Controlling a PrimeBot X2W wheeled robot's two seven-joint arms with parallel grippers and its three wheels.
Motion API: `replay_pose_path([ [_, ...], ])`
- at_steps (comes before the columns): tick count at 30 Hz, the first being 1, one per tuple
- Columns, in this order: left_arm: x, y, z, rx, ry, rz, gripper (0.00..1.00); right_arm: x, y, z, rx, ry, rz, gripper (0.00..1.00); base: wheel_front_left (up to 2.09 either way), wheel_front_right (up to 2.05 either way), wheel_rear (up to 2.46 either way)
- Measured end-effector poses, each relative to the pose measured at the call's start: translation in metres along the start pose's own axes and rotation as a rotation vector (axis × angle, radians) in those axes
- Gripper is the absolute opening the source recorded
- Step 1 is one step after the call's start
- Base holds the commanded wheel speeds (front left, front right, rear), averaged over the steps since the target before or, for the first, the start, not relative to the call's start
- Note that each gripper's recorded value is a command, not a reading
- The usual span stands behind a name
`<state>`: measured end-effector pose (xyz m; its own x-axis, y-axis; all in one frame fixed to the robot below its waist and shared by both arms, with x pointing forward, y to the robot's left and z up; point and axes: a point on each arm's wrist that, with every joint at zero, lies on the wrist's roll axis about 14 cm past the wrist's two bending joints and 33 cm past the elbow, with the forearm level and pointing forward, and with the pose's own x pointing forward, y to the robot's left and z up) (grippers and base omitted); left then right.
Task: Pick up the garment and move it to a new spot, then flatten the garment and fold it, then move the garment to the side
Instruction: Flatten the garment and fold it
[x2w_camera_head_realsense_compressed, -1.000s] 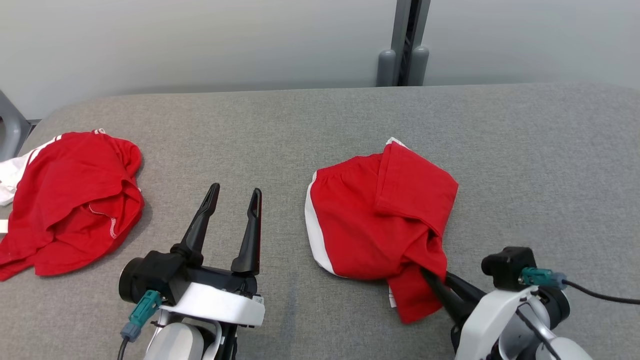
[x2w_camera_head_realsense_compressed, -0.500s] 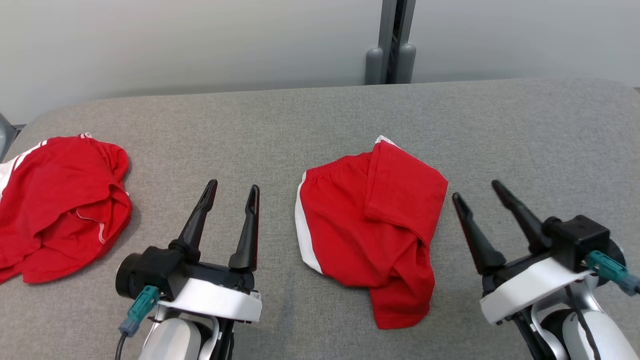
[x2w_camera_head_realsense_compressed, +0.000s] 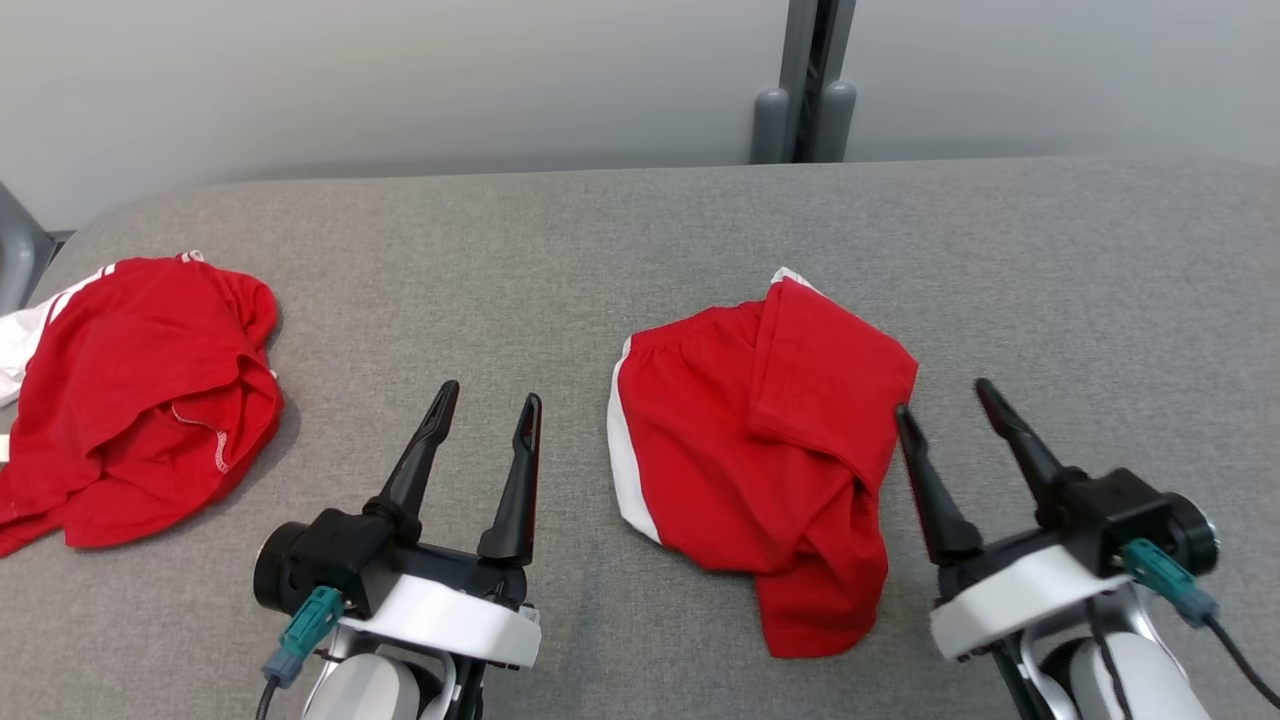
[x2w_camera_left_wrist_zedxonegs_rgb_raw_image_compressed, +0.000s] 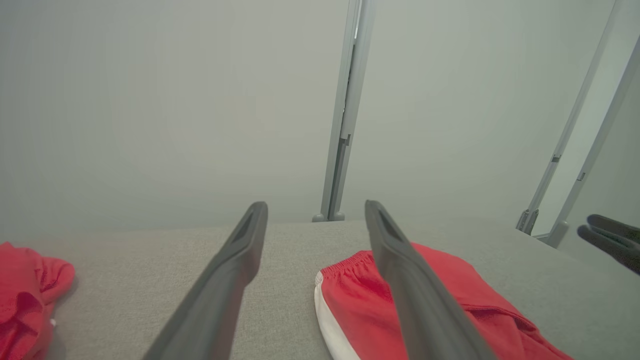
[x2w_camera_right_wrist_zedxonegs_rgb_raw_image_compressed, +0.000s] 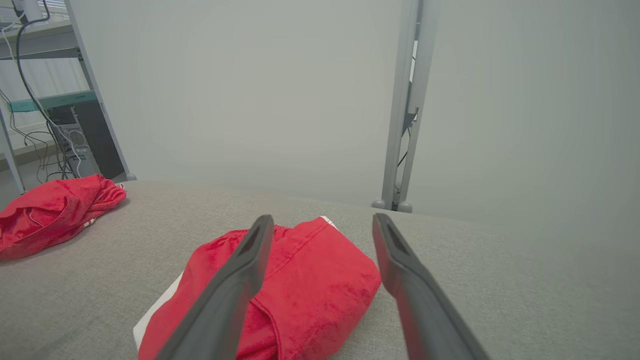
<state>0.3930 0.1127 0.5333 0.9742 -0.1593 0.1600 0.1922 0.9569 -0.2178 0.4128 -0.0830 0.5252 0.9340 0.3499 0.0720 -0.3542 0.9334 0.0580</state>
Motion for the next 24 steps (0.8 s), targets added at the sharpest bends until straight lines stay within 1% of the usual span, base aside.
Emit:
replay_pose_path([
  [4, 0.0, 0.001, -0.005, 0.001, 0.015, 0.002, 1.0, 0.016, 0.02, -0.015, -0.028, 0.06, 0.08, 1.0, 0.0, 0.0, 0.0],
  [7, 0.0, 0.004, -0.008, 0.005, 0.024, 0.009, 1.0, 0.024, 0.03, -0.037, -0.08, 0.155, 0.138, 1.0, 0.0, 0.0, 0.0],
  [10, 0.0, 0.009, -0.01, 0.008, 0.032, 0.021, 1.0, 0.031, 0.038, -0.058, -0.107, 0.244, 0.18, 1.0, 0.0, 0.0, 0.0],
  [15, -0.004, 0.02, -0.012, 0.003, 0.04, 0.059, 1.0, 0.041, 0.052, -0.083, -0.129, 0.335, 0.249, 1.0, 0.0, 0.0, 0.0],
  [19, -0.007, 0.028, -0.013, 0.007, 0.046, 0.088, 1.0, 0.048, 0.051, -0.096, -0.161, 0.384, 0.269, 1.0, 0.0, 0.0, 0.0],
  [24, -0.008, 0.035, -0.011, 0.008, 0.041, 0.113, 1.0, 0.053, 0.051, -0.106, -0.158, 0.413, 0.268, 1.0, 0.0, 0.0, 0.0],
])
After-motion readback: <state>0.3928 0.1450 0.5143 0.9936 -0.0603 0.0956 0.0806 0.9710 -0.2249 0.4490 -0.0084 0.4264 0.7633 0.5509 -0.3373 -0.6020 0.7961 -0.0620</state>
